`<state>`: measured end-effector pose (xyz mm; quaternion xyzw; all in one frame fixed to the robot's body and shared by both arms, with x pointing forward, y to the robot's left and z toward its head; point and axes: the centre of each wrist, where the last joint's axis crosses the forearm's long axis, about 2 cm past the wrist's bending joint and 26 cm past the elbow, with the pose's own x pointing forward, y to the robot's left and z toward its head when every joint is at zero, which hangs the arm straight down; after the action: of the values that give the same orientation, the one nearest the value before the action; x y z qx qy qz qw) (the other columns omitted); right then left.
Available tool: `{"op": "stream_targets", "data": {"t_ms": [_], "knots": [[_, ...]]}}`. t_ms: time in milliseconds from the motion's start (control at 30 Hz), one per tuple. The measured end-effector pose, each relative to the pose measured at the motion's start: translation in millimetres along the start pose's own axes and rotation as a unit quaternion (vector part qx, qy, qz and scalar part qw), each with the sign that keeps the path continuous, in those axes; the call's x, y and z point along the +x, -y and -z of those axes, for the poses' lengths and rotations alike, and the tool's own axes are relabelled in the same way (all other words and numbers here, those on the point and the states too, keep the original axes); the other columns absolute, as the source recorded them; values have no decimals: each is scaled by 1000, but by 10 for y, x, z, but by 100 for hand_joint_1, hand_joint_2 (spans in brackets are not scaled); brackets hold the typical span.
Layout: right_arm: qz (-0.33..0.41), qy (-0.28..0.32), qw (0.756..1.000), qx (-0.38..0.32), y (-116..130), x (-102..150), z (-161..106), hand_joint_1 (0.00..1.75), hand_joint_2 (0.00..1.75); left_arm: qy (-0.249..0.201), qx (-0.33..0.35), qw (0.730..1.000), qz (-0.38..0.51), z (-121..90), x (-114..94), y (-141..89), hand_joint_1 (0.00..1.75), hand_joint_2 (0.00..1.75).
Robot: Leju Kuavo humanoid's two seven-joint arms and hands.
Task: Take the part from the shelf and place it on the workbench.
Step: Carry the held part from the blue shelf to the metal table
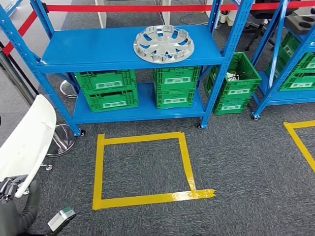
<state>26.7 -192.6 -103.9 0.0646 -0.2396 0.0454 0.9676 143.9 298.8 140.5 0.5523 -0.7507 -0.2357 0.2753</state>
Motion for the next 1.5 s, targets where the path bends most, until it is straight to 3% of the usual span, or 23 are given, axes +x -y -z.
{"op": "stream_targets", "data": {"t_ms": [633,1133,1500], "knots": [[1,2,1000,1,-10,4,1,0,0,-3,0,1000,3,-12,-22,-14,175,175],[4,11,1000,-1,-5,-35,-15,0,0,8,10,1000,-23,70,32,106,175,175],[3,12,1000,0,-7,-55,-23,0,0,-36,2,998,-53,63,73,160,175,175]]}}
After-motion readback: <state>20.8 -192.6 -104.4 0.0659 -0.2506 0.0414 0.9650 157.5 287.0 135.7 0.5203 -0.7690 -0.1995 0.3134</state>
